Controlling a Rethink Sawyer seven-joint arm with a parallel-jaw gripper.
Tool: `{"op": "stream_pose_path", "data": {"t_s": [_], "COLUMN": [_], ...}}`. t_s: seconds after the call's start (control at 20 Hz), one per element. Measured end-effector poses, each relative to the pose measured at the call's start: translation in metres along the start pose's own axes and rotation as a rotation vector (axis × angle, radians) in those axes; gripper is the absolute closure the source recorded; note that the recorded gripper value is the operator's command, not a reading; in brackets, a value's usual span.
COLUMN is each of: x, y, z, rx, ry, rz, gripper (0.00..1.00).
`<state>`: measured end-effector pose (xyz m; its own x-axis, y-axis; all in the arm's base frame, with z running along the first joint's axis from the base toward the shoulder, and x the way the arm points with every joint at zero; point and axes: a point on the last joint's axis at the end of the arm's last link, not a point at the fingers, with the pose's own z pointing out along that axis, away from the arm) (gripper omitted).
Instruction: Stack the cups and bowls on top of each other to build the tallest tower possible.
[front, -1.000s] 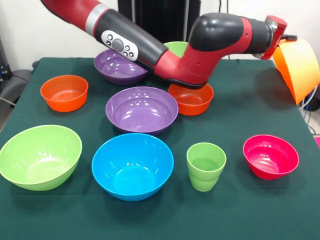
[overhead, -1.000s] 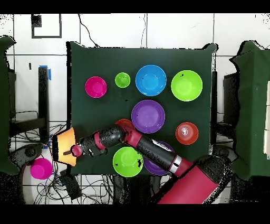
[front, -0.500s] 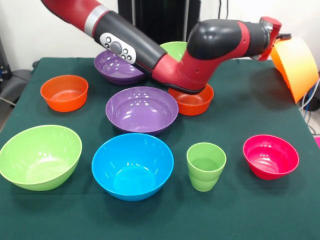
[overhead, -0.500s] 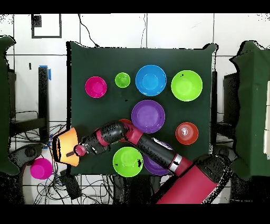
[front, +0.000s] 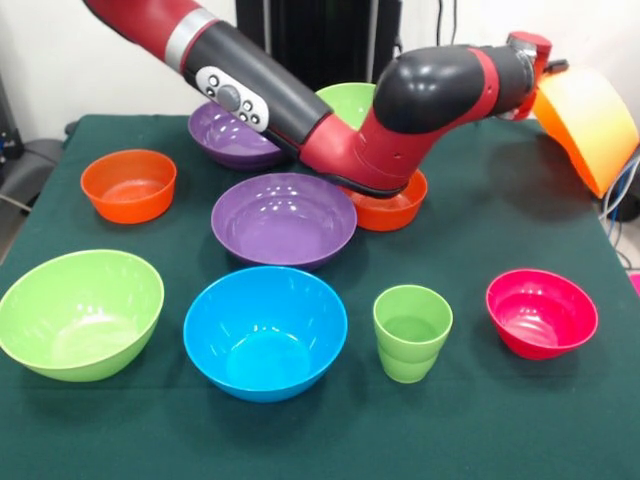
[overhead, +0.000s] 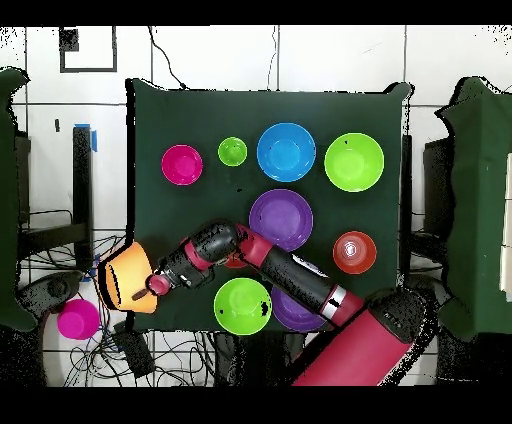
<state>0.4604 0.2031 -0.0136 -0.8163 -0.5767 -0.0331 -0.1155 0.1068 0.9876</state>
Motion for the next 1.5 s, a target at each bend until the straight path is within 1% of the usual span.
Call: {"op": "stream_pose_path", "data": {"t_s": [0.15,0.2,0.3,0.35,0.45,0.55,0.65,0.8,0.85,1.0,1.15,1.2,1.3,1.35,1.5], "x": [0.0,0.0,0.0,0.0,0.002,0.005,0.006,0.007,0.008,0.008,0.007,0.004,0.001,-0.002,-0.005], "y": [0.001,0.001,0.001,0.001,0.002,0.003,0.004,0.004,0.004,0.003,-0.003,-0.012,-0.02,-0.028,-0.042], "z": [-0.004,-0.006,-0.009,-0.011,-0.015,-0.02,-0.025,-0.031,-0.035,-0.037,-0.045,-0.055,-0.062,-0.07,-0.082], "rx": [-0.01,-0.015,-0.018,-0.024,-0.028,-0.025,-0.017,-0.005,0.005,0.013,0.038,0.072,0.099,0.128,0.168], "ry": [0.028,0.051,0.066,0.083,0.1,0.122,0.135,0.144,0.148,0.145,0.121,0.096,0.079,0.059,0.034], "rz": [-0.019,-0.034,-0.046,-0.058,-0.068,-0.086,-0.091,-0.089,-0.088,-0.088,-0.082,-0.071,-0.062,-0.052,-0.034], "gripper": [1.0,1.0,1.0,1.0,1.0,1.0,1.0,1.0,0.0,0.0,0.0,0.0,0.0,0.0,0.0]}}
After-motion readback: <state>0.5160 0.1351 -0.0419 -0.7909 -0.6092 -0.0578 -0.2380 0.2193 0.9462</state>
